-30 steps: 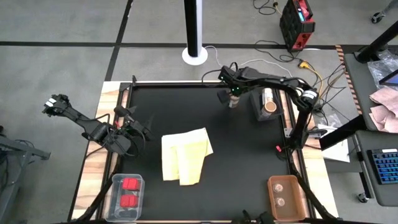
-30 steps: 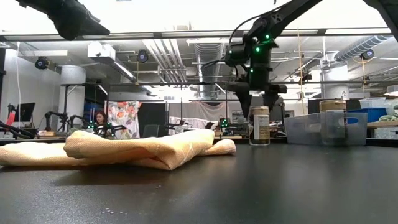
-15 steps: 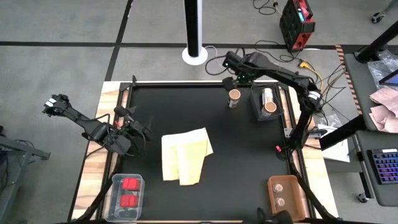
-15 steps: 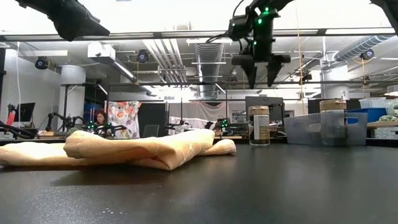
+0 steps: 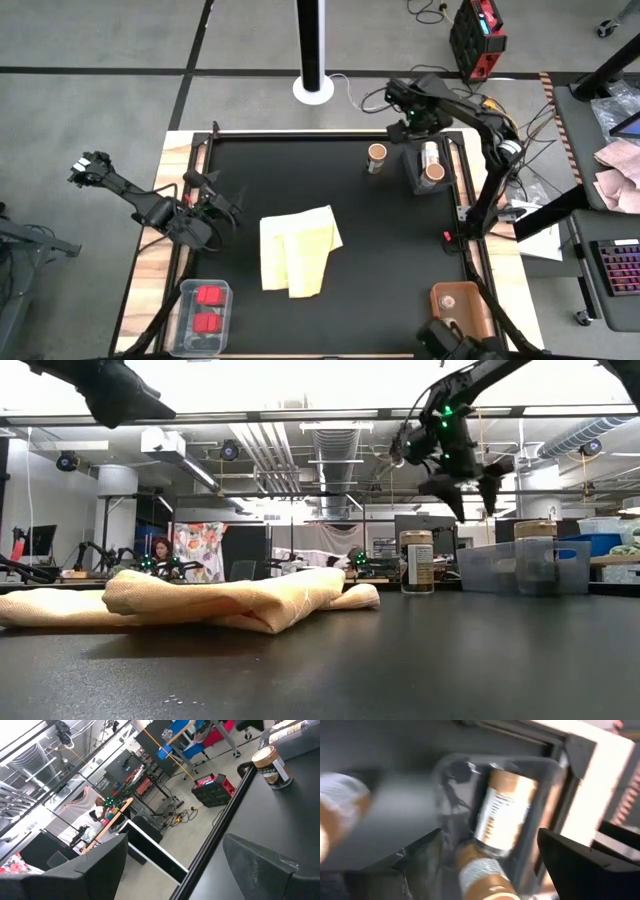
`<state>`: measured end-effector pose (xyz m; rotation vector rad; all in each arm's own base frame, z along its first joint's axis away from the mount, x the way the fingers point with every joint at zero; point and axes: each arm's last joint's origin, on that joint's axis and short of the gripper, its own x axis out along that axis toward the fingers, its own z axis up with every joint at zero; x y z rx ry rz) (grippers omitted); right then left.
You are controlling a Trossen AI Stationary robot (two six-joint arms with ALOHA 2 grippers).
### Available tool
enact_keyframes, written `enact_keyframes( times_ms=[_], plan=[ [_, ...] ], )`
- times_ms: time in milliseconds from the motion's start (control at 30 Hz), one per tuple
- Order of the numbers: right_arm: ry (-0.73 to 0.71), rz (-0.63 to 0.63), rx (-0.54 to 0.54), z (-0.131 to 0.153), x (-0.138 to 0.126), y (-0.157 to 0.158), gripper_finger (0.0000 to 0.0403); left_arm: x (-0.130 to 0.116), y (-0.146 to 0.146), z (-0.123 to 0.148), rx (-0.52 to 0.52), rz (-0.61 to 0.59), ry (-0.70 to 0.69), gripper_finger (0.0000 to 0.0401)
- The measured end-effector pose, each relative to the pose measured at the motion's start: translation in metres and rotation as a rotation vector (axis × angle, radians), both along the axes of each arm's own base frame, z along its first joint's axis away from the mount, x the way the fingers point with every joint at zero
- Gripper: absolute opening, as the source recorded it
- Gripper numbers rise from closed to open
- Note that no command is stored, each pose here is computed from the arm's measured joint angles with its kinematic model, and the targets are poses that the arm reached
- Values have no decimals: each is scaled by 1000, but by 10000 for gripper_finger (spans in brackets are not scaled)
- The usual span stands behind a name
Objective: Sort spices by type
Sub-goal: Remove the top golden spice bottle from the black bin
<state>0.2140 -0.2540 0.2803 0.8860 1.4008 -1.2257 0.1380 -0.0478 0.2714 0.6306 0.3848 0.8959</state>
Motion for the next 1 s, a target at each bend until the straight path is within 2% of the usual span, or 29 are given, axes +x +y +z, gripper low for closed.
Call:
enact_keyframes(
  times_ms=[200,400,567,733,1000],
  plan=[
    [152,-38,23,-16,-11,8,314,-1,1,-2,3,2,9,311],
    [207,-50,76,-46,-21,11,303,-1,1,-2,2,2,8,311],
    [192,-53,114,-70,-29,12,301,-1,1,-2,0,2,5,311],
    [166,-61,133,-85,-35,11,317,-1,1,-2,-1,2,4,311],
    [114,-82,110,-104,-43,8,342,-1,1,-2,-2,2,3,311]
  ],
)
